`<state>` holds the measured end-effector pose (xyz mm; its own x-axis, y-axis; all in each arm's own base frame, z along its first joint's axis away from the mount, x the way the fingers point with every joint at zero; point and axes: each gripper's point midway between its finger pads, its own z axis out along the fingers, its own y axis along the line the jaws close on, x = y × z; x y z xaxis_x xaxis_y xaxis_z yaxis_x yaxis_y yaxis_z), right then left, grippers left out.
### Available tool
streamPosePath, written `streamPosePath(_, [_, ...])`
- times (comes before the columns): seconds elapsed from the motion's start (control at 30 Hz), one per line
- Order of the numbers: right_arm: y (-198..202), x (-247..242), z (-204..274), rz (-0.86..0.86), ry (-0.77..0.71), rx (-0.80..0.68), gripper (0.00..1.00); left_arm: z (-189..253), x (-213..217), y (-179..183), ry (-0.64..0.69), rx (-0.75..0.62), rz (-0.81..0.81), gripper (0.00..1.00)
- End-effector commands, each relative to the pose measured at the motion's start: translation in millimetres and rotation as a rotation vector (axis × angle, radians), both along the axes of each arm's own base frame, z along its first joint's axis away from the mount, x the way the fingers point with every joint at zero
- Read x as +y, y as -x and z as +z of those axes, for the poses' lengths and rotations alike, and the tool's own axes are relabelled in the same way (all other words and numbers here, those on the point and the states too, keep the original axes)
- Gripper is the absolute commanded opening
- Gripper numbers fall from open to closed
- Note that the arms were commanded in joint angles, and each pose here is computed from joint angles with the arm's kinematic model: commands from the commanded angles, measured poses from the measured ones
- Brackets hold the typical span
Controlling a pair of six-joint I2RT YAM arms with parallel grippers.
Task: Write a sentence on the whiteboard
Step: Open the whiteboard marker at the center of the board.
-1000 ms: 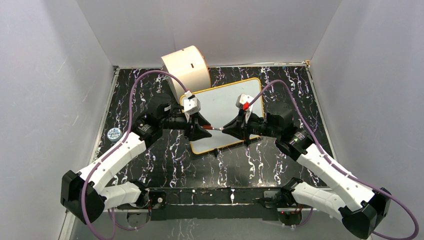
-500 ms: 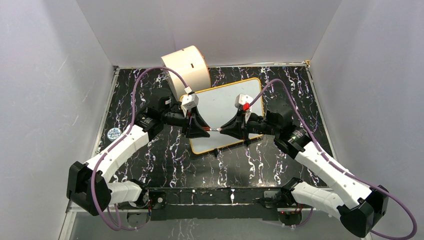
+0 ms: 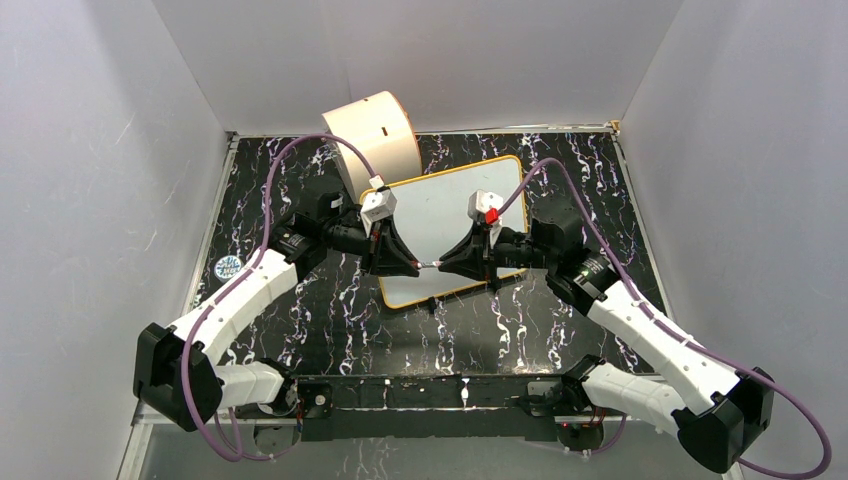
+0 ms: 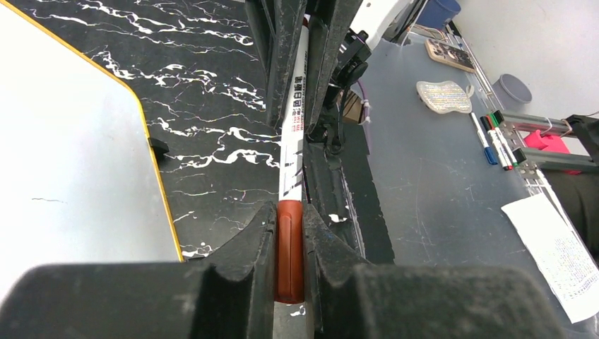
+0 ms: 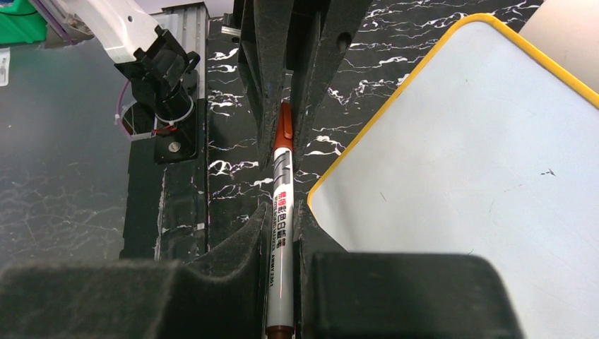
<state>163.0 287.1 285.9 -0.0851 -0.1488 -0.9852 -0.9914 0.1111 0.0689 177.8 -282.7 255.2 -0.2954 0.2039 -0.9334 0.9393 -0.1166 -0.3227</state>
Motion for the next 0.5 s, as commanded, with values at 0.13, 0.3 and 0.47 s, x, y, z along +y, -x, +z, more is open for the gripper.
streamPosePath(0.13, [3,-17,29,-0.011,-0.067,-0.113,0.00,11,16,-8,0.009,-0.044,0.055,0.00])
streamPosePath(0.3, [4,-25,31,-0.007,-0.062,-0.132,0.00,10,26,-12,0.004,-0.061,0.089,0.00])
streamPosePath(0.47, [0,-32,32,-0.037,-0.049,-0.144,0.00,12,36,-21,-0.040,-0.108,0.175,0.00])
